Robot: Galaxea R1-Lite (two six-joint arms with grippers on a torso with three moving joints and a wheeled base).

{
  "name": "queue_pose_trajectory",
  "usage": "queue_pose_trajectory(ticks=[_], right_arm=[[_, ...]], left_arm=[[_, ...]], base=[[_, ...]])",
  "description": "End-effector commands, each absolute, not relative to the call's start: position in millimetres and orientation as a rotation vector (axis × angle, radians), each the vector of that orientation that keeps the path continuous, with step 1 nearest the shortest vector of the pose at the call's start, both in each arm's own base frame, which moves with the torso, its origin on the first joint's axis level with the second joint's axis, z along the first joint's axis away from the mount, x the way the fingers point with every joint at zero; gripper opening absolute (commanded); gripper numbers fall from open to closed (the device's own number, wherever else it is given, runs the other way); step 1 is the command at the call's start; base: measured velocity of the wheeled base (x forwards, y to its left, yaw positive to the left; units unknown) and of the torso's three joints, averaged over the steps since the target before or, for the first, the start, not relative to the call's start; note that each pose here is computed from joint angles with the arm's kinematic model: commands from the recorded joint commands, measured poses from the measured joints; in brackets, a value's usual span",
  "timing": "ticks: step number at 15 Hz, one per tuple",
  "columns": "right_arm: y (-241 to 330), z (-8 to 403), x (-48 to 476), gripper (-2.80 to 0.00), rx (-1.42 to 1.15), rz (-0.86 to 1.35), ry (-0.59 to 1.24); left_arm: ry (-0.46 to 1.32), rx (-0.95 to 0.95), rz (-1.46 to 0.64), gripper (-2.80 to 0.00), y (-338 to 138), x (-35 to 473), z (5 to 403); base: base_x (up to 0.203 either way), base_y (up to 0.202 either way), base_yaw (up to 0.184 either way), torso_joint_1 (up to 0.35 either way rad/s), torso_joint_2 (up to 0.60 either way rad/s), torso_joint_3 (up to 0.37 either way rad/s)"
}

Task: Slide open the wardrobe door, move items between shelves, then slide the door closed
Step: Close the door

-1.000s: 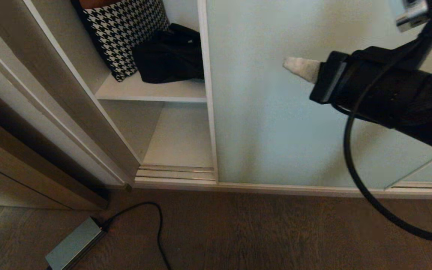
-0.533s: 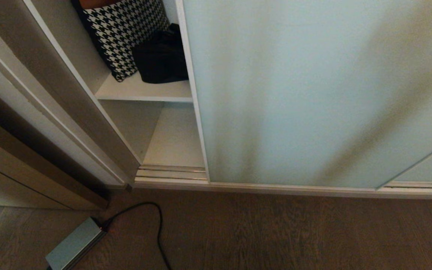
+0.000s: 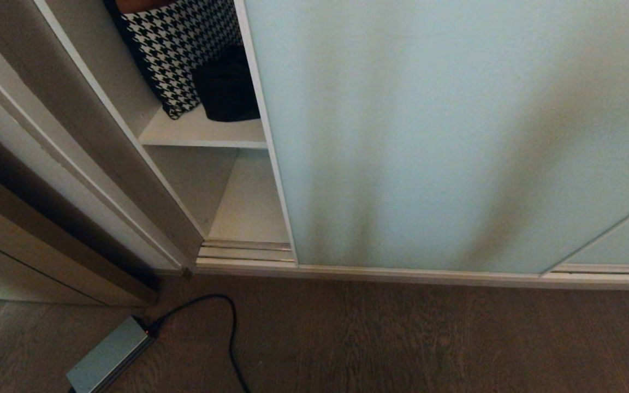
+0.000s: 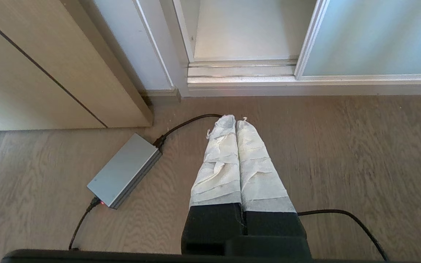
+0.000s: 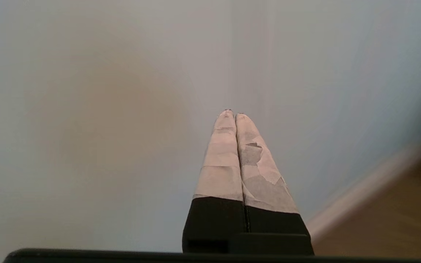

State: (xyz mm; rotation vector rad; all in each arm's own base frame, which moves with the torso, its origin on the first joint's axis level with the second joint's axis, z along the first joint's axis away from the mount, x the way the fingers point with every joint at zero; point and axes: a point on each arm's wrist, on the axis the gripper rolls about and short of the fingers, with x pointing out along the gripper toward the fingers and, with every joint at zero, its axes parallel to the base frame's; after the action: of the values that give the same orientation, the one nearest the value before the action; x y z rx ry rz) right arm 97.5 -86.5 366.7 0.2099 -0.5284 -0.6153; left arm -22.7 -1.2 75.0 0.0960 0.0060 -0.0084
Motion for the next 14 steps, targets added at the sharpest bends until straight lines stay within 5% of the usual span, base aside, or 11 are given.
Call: queue_pose_trajectory(ticks=[1,14], right_arm=[[-121,367,81,-2.8,0.191,-0.785,-0.525],[-329,369,121,-2.8,1.173,-0.103,-0.301]], left_arm=[[0.007,0.096,-0.008,-2.8,-1,-23,75],[0.007,0.096,-0.009,-2.8,-1,-23,75]], base=[[0.0,0.0,0.0,0.0,0.0,0.0],[0.0,0.0,0.0,0.0,0.0,0.0]])
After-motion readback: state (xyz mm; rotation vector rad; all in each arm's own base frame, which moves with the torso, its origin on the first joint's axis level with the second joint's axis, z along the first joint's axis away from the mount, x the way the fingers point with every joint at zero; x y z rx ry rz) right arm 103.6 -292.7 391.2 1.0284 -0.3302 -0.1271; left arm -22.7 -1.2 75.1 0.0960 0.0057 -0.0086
